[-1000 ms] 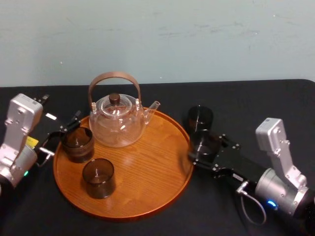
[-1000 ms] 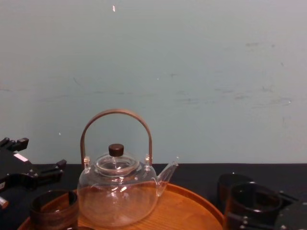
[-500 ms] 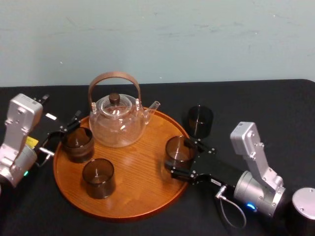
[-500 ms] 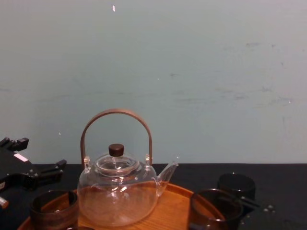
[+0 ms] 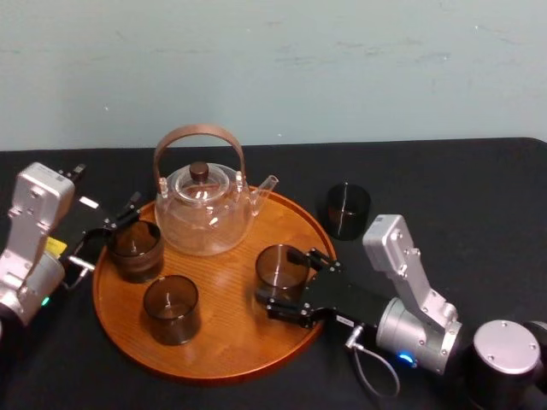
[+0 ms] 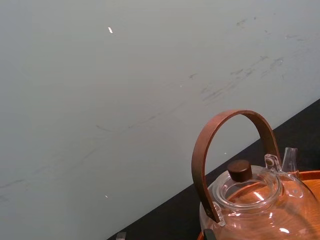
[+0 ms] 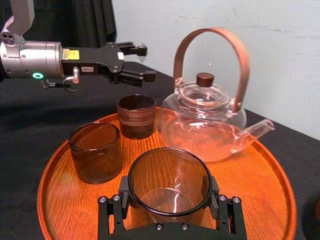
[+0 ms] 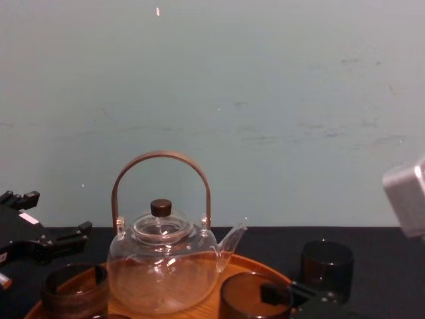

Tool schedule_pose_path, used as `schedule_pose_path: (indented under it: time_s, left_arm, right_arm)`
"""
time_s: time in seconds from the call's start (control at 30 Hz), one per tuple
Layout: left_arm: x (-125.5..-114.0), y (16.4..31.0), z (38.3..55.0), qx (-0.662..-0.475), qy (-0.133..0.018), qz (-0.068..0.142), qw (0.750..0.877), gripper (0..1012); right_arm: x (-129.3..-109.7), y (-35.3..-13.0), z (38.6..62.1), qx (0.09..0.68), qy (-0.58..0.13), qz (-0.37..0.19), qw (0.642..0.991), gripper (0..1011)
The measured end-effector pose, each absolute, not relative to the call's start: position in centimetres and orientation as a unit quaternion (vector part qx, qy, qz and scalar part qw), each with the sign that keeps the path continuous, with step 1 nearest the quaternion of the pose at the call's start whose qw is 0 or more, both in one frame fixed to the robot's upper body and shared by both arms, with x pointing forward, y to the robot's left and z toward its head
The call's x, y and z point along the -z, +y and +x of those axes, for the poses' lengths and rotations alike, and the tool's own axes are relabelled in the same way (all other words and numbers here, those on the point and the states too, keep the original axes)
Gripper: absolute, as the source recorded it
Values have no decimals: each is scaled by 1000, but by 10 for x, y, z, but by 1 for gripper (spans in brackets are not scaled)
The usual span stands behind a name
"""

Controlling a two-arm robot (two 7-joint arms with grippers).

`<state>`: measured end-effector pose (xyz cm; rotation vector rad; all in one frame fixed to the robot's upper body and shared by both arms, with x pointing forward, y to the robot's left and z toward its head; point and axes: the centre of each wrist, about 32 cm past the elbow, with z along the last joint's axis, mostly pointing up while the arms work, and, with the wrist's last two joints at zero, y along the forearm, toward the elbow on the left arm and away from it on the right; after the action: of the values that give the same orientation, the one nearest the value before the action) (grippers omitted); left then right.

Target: Pick up the glass from the table and place it on the tray.

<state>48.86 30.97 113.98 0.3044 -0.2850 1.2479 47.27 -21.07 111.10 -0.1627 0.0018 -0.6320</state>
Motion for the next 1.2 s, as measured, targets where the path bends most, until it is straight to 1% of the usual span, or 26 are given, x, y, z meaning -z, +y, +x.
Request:
schedule_pose_path:
  time_s: [0.53,0.97,1.2]
  left_arm:
    - [-1140,310,489,-580,-132,142,791,1001]
    - [-1140,310,489,-580,-132,141,791,1001]
    - [-1140,310,489,-580,-132,141,791,1001]
  right_arm:
    - [-1103,-195,483,287,10,-89,954,907]
    - [-1094,-187,485,275,20,-96,956,907]
    - [-1093,-185,484,270,17,-100,957,907]
